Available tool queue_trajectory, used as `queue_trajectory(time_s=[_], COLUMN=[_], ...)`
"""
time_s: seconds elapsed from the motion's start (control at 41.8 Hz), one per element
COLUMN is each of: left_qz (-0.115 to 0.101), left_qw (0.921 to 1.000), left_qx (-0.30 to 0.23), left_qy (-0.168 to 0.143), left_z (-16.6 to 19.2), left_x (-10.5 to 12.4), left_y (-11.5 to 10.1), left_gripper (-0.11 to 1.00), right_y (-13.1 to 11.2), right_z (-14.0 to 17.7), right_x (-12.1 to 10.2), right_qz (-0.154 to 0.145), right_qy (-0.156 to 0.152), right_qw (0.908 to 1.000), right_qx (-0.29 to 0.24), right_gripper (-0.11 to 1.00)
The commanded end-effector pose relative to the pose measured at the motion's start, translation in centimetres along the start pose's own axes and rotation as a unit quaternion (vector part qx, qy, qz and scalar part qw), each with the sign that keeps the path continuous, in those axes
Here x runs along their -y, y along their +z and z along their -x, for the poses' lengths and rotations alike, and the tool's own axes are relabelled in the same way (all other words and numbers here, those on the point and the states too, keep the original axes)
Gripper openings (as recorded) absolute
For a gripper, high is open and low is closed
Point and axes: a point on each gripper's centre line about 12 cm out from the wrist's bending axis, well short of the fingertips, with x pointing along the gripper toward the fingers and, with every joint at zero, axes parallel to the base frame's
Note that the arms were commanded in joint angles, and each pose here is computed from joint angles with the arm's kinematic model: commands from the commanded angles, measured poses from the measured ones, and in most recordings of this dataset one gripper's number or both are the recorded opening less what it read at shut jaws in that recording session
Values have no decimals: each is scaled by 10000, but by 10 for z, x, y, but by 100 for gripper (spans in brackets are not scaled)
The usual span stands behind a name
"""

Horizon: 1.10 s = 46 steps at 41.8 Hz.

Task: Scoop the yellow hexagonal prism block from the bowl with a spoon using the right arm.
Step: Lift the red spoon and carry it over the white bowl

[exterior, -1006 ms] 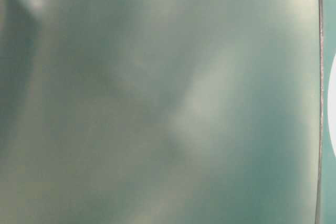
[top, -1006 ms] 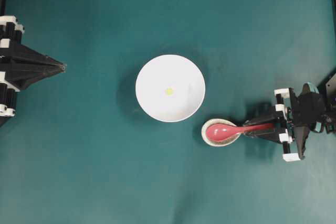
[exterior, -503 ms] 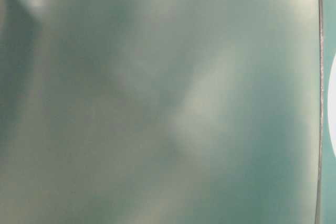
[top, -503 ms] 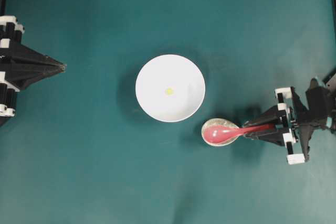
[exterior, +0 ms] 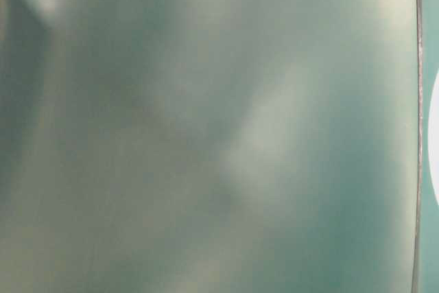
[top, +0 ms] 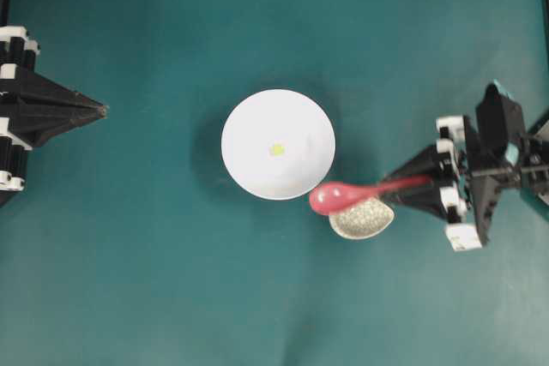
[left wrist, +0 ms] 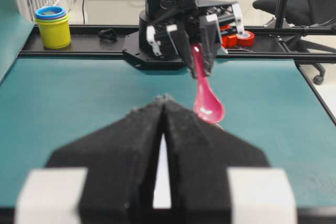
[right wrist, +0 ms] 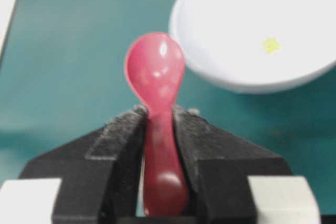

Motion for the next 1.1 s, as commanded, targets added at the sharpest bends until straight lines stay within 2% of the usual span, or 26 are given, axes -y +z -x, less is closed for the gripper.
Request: queue_trajectory(time_s=[0.0, 0.287, 0.407, 0.551, 0.79, 1.077], left_qz=[-15, -107, -107, -107, -107, -107], left_qw=[10000, 9999, 9999, 9999, 9998, 9998], left_qx=[84, 23, -69, -115, -146, -161], left_qy=[-2, -7, -7, 0, -7, -7], left_z=[-2, -3, -3, -3, -3, -3], left_x=[0, 0, 0, 0, 0, 0], left_y=[7, 5, 3, 2, 1, 1], left_gripper=[1, 1, 1, 1, 1, 1], right_y=[24, 70, 80, 81, 84, 79], right_z=[-4, -13, -15, -21, -44, -70], right_x=[3, 28, 37, 41, 43, 44], right_qz=[-94, -252, -364, -463, -461, -320], right_qy=[-121, -605, -737, -805, -833, -850], right_qw=[9999, 9976, 9960, 9930, 9872, 9725], right_qx=[-39, -202, -338, -736, -1276, -2146], right_gripper=[24, 24, 24, 24, 24, 24])
